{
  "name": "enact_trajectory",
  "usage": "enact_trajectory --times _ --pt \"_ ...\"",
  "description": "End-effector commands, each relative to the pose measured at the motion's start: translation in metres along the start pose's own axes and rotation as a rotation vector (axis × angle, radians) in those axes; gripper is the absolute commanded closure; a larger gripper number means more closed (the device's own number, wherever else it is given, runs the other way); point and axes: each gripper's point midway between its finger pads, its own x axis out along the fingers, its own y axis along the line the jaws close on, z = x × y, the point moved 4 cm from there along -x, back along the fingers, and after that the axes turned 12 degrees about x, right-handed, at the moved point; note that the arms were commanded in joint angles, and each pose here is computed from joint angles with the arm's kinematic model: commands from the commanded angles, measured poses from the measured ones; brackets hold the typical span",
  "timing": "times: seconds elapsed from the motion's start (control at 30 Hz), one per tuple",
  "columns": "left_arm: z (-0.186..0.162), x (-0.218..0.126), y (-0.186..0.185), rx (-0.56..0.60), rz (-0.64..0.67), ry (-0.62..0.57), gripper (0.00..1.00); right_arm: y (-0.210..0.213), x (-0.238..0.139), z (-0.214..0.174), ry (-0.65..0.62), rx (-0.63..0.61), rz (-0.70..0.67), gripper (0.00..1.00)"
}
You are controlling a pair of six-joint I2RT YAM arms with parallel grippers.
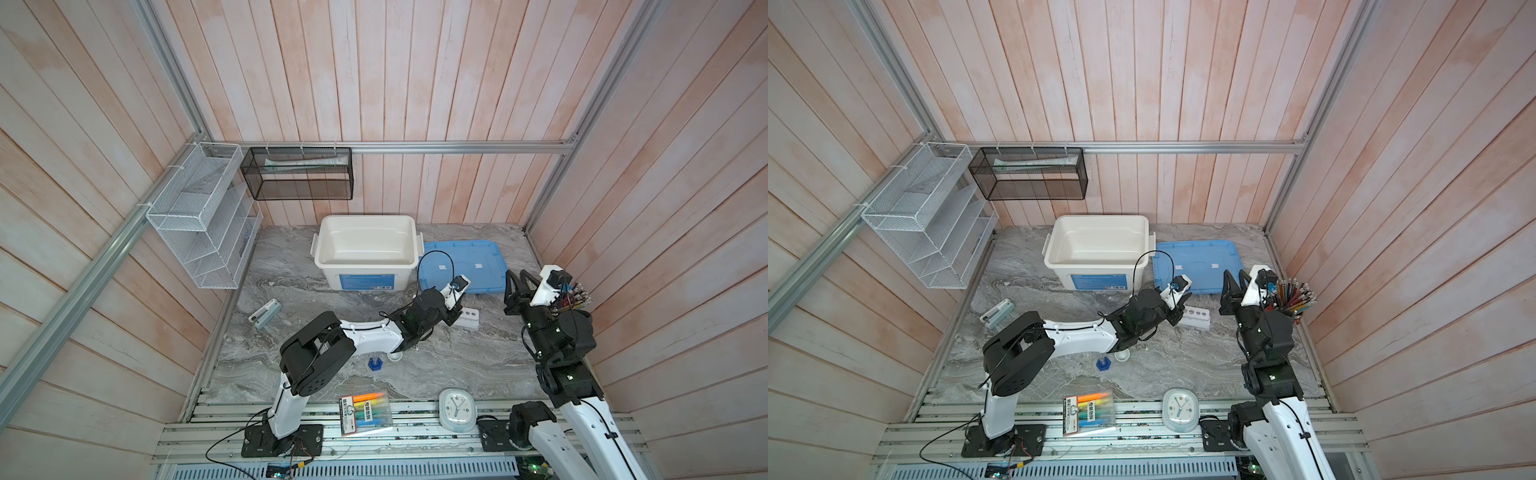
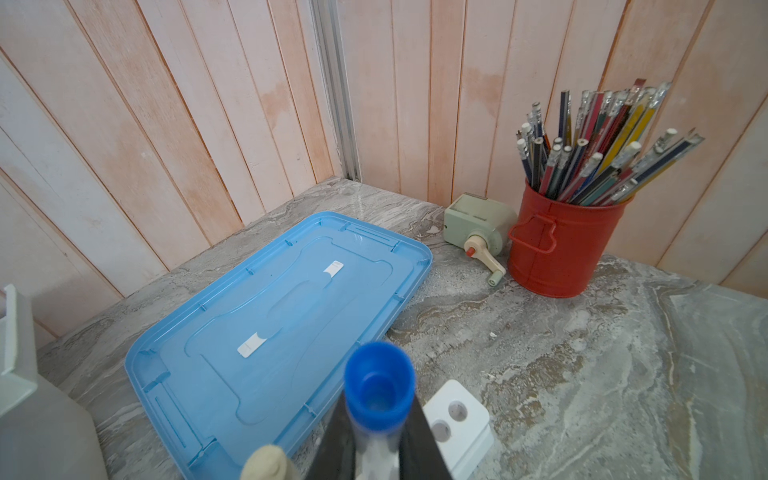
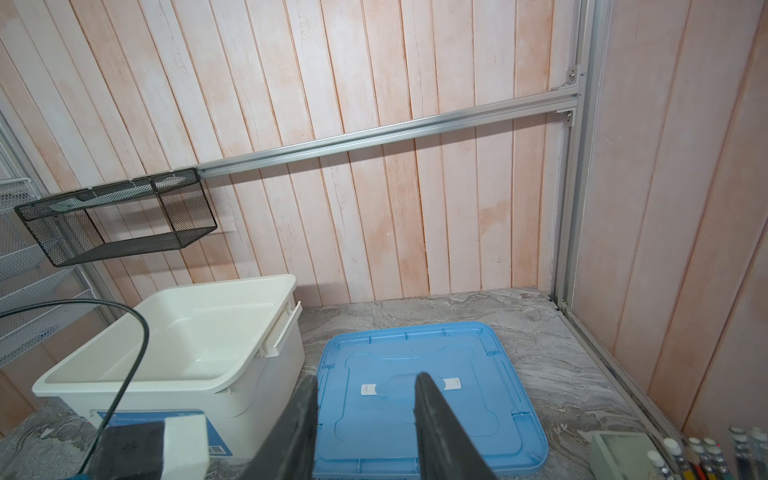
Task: Organize the chemistry lab equipment
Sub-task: 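Carry the blue-capped tube with the left gripper over the white rack, then lower the tube into a white rack hole with the left gripper and release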
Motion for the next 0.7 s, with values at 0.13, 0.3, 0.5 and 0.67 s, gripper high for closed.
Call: enact_trajectory --times 0.13,0.3,0.5,0.67 --pt "-0.012 0.003 -0.003 -0.032 0.0 0.006 0.97 0.0 -0.001 -0.002 -0.006 0.012 0.013 0.6" --pt "-0.012 0.004 -0.005 -0.04 -0.011 0.006 0.97 -0.001 -0.001 -0.003 -0.005 0.015 0.011 0.6" --pt "-0.015 0.004 -0.012 -0.056 -0.031 0.013 0.97 -0.003 -0.002 -0.004 -0.006 0.017 0.008 0.6" --pt "-0.023 0.004 -0.016 -0.067 -0.037 0.03 0.97 -0.004 -0.003 -0.006 -0.005 0.019 0.007 0.6"
